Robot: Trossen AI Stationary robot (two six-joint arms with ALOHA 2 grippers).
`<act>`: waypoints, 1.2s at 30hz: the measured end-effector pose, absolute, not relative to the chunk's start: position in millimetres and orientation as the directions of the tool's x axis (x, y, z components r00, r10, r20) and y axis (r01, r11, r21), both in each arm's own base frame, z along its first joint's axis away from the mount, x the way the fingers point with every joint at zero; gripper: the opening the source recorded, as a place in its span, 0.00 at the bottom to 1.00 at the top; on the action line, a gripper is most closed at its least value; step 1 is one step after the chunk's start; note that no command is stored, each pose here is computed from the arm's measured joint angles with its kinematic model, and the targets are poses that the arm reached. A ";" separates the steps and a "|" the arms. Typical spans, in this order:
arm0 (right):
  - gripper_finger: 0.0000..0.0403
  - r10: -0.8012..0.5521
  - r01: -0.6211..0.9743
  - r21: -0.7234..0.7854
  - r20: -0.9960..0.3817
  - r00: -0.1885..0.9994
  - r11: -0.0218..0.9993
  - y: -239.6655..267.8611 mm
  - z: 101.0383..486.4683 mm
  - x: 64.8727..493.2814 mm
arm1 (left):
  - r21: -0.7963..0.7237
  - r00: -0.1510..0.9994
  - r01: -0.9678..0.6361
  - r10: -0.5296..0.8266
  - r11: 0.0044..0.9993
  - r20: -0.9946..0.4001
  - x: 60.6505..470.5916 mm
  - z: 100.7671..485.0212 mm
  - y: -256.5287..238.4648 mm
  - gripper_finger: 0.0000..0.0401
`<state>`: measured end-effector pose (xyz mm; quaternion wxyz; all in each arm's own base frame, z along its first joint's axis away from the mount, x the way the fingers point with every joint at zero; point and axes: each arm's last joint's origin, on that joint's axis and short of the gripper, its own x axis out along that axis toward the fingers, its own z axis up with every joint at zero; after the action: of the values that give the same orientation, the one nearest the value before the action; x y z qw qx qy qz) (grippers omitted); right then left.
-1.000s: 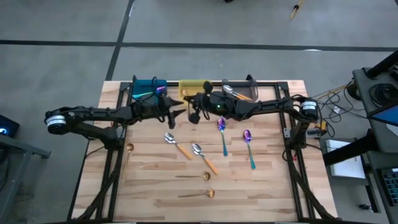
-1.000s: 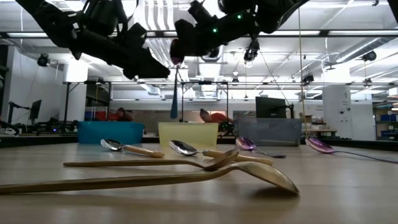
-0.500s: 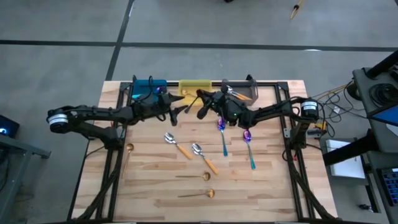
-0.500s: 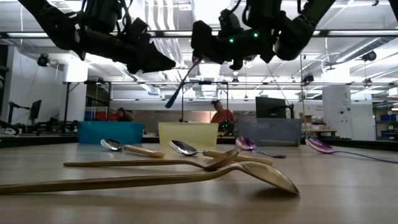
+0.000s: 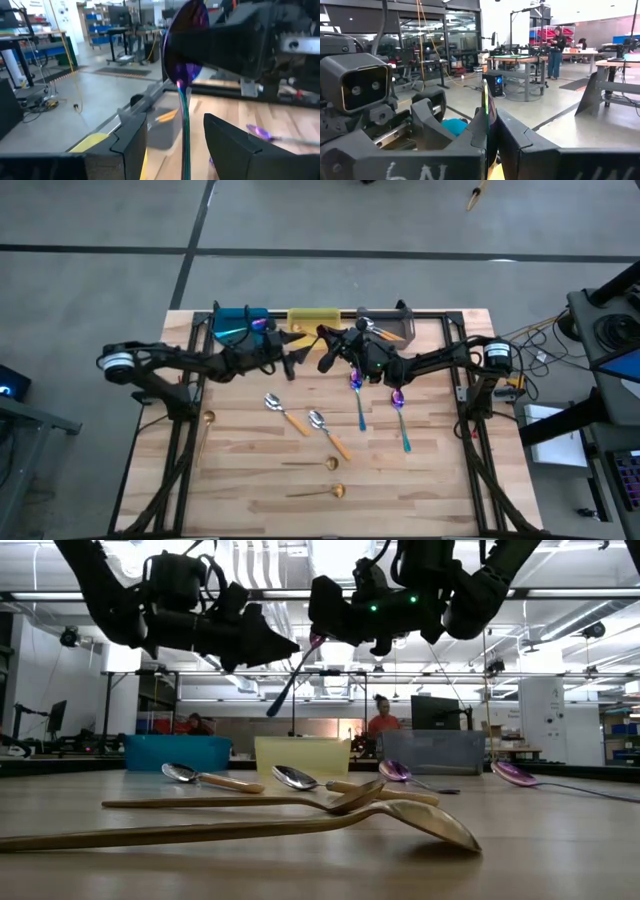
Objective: Sort silverware by color (type)
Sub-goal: Put the blue spoon into the blue bin
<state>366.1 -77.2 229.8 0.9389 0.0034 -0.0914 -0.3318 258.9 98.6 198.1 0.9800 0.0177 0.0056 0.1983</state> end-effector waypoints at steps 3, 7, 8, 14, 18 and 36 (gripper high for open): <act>0.03 -0.624 0.624 0.058 0.170 0.763 0.779 -77.2 229.7 366.1 | 0.018 0.926 -0.377 0.376 0.926 0.028 262.5 194.6 99.5 0.44; 0.03 -0.623 0.624 0.057 0.169 0.763 0.779 -77.2 229.7 366.1 | -0.008 0.934 -0.355 0.355 0.935 0.031 271.0 190.4 101.4 0.44; 0.03 -0.624 0.624 0.057 0.169 0.763 0.779 -77.2 229.7 366.1 | -0.012 0.935 -0.353 0.353 0.935 0.026 274.0 189.3 102.1 0.44; 0.03 -0.624 0.624 0.056 0.169 0.763 0.779 -77.2 229.6 366.1 | -0.010 0.938 -0.348 0.348 0.938 0.001 286.6 182.4 104.5 0.41; 0.03 -0.624 0.624 0.057 0.166 0.763 0.779 -77.3 229.2 366.2 | -0.009 0.935 -0.354 0.354 0.935 0.000 287.0 182.1 104.4 0.33; 0.08 -0.625 0.616 0.106 0.156 0.765 0.780 -77.5 228.0 366.5 | -0.072 0.934 -0.357 0.357 0.931 -0.010 287.2 182.4 104.9 0.01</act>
<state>366.5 -77.5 228.0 0.9390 0.0243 -0.0915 -0.3305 287.2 104.9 182.4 0.9827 -0.0363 -0.0017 0.1817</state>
